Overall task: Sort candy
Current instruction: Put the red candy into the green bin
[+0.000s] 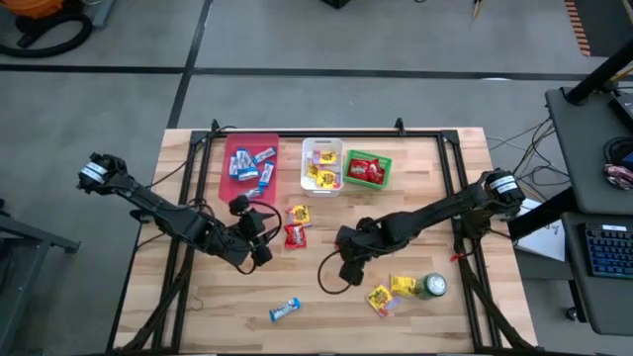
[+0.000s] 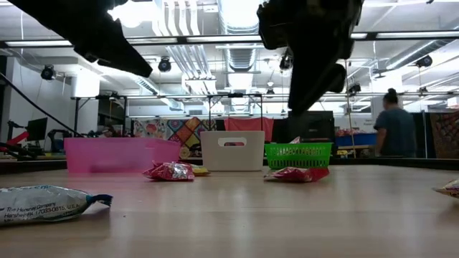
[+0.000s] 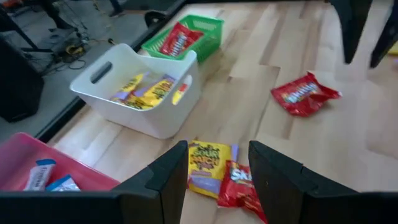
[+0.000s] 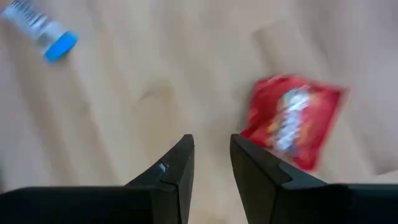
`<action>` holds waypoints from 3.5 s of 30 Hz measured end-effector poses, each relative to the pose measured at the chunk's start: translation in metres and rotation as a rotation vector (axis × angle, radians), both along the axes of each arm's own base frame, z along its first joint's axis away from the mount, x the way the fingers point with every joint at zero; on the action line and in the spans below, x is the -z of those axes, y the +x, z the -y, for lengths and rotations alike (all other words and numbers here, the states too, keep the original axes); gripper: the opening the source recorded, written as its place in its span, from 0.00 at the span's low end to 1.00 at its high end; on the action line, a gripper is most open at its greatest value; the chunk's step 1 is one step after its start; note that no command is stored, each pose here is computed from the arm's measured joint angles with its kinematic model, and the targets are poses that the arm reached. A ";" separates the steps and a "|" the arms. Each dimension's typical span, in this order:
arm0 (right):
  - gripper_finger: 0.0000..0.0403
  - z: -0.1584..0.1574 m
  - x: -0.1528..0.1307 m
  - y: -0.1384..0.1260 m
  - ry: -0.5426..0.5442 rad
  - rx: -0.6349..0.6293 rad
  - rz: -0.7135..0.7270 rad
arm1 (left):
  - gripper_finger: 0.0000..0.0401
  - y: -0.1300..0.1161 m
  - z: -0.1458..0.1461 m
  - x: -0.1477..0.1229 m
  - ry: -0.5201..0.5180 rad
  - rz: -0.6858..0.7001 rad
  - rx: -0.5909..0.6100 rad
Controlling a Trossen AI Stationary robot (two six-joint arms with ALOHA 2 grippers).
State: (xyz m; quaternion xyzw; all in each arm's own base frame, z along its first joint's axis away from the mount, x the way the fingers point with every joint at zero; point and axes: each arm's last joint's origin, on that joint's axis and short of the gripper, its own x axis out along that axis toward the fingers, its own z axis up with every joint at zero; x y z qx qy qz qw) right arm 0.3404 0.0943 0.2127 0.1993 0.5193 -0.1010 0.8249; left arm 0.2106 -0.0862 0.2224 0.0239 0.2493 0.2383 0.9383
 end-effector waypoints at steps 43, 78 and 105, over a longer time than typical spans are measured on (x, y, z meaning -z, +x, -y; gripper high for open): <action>0.53 0.007 0.076 -0.035 -0.329 -0.185 0.206 | 0.38 -0.002 0.016 0.004 -0.032 0.053 0.004; 0.07 0.009 0.093 -0.037 -0.297 -0.183 0.195 | 0.38 -0.002 0.016 0.004 -0.033 0.049 0.005; 0.14 0.202 0.019 -0.062 -0.288 0.594 0.310 | 0.38 -0.001 0.016 0.004 -0.038 0.056 0.005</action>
